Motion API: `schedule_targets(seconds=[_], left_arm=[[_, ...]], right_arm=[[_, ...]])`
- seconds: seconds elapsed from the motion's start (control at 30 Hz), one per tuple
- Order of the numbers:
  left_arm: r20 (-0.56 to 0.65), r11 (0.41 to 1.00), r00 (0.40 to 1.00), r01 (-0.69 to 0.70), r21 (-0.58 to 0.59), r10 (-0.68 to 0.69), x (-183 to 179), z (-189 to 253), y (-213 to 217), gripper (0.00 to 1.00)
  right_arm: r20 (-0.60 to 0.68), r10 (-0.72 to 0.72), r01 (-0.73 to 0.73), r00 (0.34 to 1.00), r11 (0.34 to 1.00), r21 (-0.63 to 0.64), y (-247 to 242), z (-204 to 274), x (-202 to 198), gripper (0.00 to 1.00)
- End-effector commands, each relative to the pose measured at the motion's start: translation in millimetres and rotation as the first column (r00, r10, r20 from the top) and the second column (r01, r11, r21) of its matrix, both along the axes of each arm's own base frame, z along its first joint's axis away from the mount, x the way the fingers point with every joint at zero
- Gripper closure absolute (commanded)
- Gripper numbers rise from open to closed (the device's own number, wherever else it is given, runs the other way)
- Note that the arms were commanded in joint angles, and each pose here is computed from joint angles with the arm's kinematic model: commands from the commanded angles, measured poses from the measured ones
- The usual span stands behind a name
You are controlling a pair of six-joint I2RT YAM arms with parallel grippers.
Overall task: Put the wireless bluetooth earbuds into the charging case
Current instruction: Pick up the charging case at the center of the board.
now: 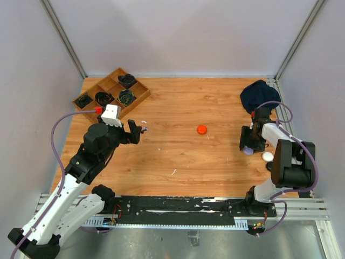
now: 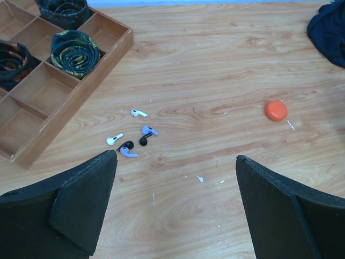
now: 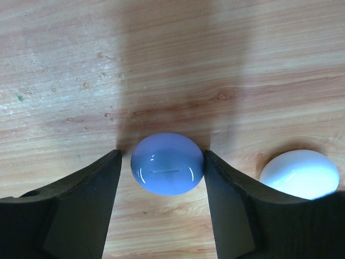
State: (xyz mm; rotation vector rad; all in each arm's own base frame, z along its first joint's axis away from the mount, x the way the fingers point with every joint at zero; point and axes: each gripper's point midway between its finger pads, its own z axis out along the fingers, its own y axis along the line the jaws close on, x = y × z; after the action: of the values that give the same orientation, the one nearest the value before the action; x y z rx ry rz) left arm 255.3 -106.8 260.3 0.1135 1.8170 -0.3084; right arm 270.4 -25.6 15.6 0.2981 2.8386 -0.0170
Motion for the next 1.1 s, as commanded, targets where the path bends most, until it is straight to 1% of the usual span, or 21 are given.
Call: schedule_targets(seconds=[0.0, 0.2, 0.4, 0.6, 0.73, 0.83, 0.97, 1.07], left_arm=[[0.032, 1.0, 0.999, -0.013, -0.018, 0.014, 3.4, 7.1, 2.1, 0.03], [0.026, 1.0, 1.0, -0.005, -0.02, 0.006, 3.8, 6.1, 0.3, 0.03], [0.022, 0.999, 1.0, 0.018, -0.029, -0.017, 3.1, 6.3, -4.5, 0.03], [0.009, 0.996, 0.997, 0.073, -0.052, -0.073, 3.2, 7.8, -17.2, 0.03], [0.002, 0.99, 0.993, 0.116, -0.083, -0.117, 2.8, 12.9, -27.7, 0.03], [0.003, 0.983, 0.989, 0.149, -0.111, -0.15, 0.9, 17.6, -35.2, 0.03], [0.007, 0.968, 0.981, 0.194, -0.161, -0.195, -1.9, 22.0, -46.4, 0.03], [0.007, 0.946, 0.968, 0.248, -0.207, -0.252, -4.0, 23.4, -59.6, 0.03]], right_arm=[[-0.048, 0.024, -0.023, 0.999, 0.999, 0.026, 9.4, -8.7, -14.9, 0.39], [-0.028, 0.041, -0.041, 0.999, 0.999, 0.021, 16.3, 0.8, -17.2, 0.43], [0.106, 0.091, -0.091, 0.99, 0.996, -0.011, 34.9, 30.2, -1.3, 0.49], [0.265, 0.17, -0.167, 0.949, 0.985, -0.033, 66.9, 59.6, 15.5, 0.53], [0.383, 0.233, -0.233, 0.894, 0.971, -0.048, 94.2, 82.3, 25.4, 0.54], [0.469, 0.284, -0.292, 0.836, 0.955, -0.058, 117.3, 100.8, 32.3, 0.54], [0.593, 0.358, -0.391, 0.722, 0.917, -0.077, 155.3, 125.9, 36.4, 0.55], [0.662, 0.39, -0.45, 0.64, 0.888, -0.089, 179.3, 138.2, 37.1, 0.55]])
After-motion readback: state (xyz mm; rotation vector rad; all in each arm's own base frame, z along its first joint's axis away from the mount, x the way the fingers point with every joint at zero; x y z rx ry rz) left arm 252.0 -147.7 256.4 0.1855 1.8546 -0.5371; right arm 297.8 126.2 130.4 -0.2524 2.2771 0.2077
